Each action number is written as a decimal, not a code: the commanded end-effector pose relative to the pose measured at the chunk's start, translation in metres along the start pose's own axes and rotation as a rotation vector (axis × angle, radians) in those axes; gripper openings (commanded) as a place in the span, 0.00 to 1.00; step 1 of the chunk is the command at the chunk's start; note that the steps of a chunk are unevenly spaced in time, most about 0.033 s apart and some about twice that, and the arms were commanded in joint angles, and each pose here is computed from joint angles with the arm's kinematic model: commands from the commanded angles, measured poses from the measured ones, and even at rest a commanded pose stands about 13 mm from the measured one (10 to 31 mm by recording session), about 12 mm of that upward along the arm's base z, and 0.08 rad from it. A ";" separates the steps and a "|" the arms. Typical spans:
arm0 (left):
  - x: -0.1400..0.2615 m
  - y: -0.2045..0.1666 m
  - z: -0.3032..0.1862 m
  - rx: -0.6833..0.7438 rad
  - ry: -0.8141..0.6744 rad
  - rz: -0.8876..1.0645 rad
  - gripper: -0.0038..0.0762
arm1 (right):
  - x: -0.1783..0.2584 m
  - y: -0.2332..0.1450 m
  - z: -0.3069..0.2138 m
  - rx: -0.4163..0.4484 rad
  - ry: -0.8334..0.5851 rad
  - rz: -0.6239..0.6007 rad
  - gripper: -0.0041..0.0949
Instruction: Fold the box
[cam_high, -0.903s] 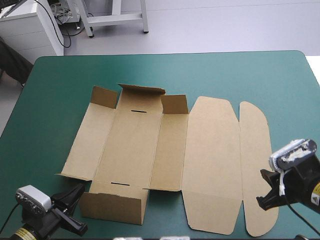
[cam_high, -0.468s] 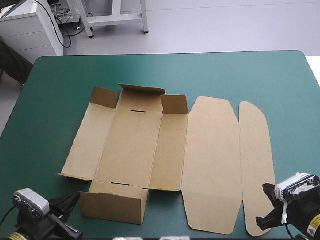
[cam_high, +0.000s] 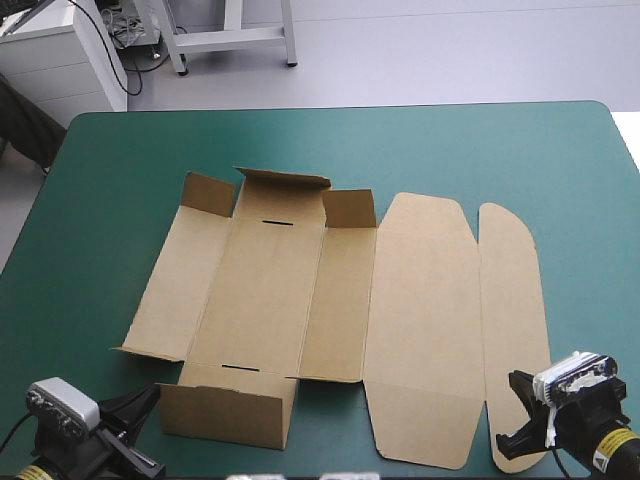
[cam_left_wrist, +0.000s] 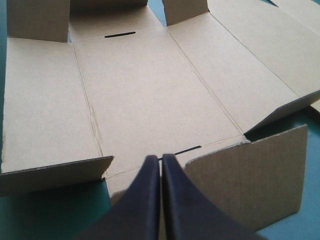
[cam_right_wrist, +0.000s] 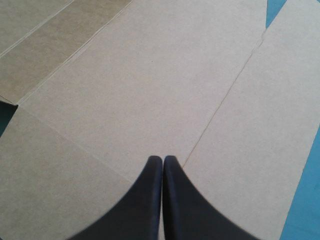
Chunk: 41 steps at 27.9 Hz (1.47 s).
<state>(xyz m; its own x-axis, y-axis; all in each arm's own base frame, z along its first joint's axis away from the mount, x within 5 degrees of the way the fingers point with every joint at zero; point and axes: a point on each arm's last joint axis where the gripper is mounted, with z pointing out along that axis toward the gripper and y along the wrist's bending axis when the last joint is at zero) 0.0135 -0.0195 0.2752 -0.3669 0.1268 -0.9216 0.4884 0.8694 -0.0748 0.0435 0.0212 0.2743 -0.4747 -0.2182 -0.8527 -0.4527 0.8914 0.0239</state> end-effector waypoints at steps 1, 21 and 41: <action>-0.014 -0.001 -0.005 0.011 -0.083 -0.008 0.08 | -0.013 0.001 -0.004 -0.003 -0.093 0.002 0.03; -0.015 -0.001 -0.005 0.008 -0.084 -0.008 0.71 | -0.013 0.004 -0.004 -0.041 -0.091 -0.019 0.03; -0.124 0.034 0.043 -0.328 0.279 0.065 0.67 | -0.013 0.004 -0.004 -0.041 -0.091 -0.019 0.03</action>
<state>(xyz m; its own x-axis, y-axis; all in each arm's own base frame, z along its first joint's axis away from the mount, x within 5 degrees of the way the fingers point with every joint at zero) 0.0892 -0.0226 0.3597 -0.5857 0.2604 -0.7675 0.2858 0.9525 0.1051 0.0420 0.0248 0.2747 -0.4632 -0.2281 -0.8564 -0.4912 0.8704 0.0338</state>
